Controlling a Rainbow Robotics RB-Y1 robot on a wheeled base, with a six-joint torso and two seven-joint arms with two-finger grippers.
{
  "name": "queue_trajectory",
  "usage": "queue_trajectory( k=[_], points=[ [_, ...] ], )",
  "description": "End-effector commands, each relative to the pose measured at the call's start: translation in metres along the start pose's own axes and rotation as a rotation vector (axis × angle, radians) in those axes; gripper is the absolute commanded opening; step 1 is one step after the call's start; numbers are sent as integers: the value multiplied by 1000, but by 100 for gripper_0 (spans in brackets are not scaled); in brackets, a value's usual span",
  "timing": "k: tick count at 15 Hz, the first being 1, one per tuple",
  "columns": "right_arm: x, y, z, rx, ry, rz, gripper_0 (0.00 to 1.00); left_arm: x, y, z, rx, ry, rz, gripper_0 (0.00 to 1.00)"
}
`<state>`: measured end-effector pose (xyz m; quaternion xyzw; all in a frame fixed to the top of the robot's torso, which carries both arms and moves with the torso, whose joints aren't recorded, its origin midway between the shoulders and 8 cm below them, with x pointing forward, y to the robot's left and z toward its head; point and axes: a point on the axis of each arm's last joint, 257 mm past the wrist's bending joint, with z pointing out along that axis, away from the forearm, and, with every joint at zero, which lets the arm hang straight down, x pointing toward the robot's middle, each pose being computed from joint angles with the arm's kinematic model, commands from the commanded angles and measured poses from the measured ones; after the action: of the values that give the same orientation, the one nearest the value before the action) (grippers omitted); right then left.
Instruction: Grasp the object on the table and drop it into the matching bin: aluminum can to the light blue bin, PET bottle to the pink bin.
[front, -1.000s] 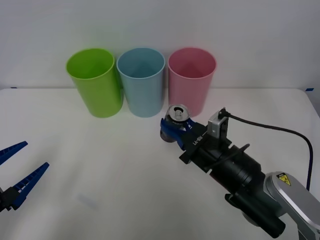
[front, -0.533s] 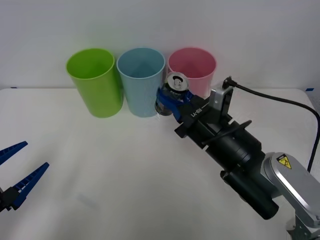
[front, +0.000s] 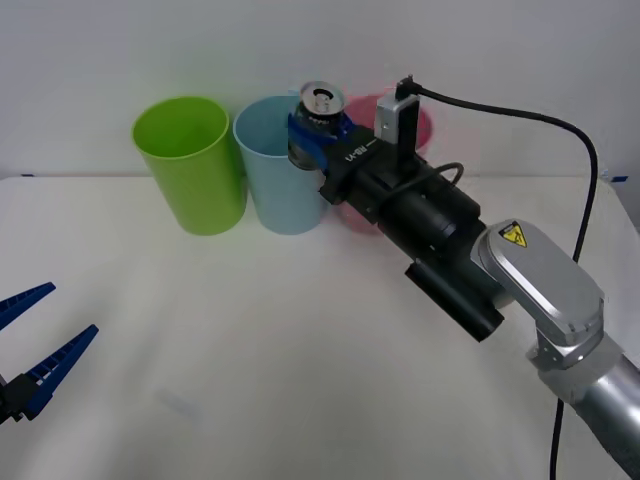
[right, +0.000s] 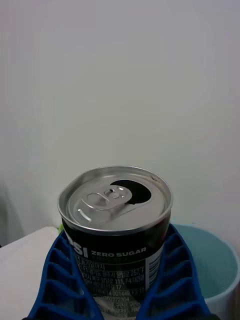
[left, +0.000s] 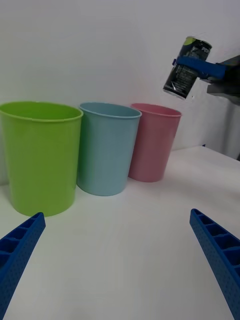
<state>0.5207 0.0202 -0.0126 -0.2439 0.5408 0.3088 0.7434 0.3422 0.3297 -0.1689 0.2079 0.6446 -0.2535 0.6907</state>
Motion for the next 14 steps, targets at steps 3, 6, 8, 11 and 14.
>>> queue_trajectory(
  k=[3,6,8,11,14],
  points=[
    [3,-12,55,14,18,-12,0,0,0,0,0,0,0,100],
    [10,-17,82,49,34,-20,0,0,0,0,0,0,0,100],
    [18,-21,96,69,53,-24,0,0,0,0,0,0,0,100],
    [28,-30,116,110,81,-23,0,0,0,0,0,0,0,100],
    [31,-40,126,144,97,-30,0,0,0,0,0,0,0,100]
  ],
)
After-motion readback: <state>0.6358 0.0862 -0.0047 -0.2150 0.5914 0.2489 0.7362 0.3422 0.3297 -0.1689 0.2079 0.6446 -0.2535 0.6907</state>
